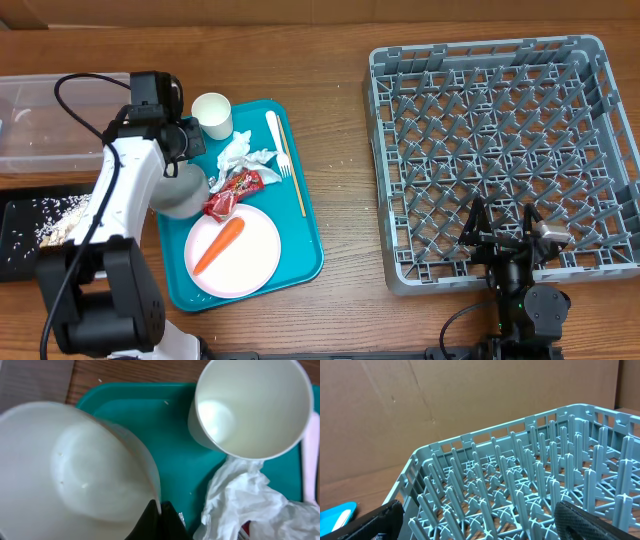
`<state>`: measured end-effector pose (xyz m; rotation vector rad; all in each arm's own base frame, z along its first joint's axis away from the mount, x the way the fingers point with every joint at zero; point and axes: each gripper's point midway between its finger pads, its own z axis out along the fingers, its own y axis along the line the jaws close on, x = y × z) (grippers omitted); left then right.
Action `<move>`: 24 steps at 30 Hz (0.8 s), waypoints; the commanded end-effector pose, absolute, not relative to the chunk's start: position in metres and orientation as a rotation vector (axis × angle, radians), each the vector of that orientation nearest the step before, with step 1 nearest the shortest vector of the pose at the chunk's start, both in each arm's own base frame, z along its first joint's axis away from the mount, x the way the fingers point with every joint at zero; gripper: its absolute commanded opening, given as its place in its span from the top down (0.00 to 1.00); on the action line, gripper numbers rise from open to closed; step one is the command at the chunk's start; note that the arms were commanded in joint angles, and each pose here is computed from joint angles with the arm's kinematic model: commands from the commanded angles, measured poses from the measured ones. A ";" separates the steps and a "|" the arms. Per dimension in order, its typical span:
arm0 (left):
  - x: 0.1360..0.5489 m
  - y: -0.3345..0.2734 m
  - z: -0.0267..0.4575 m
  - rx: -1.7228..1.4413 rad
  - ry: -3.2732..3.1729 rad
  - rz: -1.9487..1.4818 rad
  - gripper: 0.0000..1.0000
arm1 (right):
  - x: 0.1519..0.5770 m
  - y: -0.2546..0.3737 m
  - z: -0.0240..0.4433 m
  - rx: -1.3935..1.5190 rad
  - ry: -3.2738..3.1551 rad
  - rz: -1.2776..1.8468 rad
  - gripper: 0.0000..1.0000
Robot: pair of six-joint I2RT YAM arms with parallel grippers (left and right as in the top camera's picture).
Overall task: Sort waste into correct bins and load items into the dishwasher rack
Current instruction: 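Carry the emptied bowl back and set it on the teal tray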
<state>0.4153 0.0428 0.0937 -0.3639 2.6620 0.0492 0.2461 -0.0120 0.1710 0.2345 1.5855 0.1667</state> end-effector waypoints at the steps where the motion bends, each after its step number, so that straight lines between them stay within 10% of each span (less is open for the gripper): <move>1: 0.422 0.049 0.090 -0.341 2.657 0.099 0.96 | 0.246 -0.013 0.170 0.236 1.580 0.161 0.00; 24: 0.444 0.045 0.122 -0.322 2.573 0.077 0.96 | 0.246 -0.013 0.170 0.236 1.580 0.162 0.00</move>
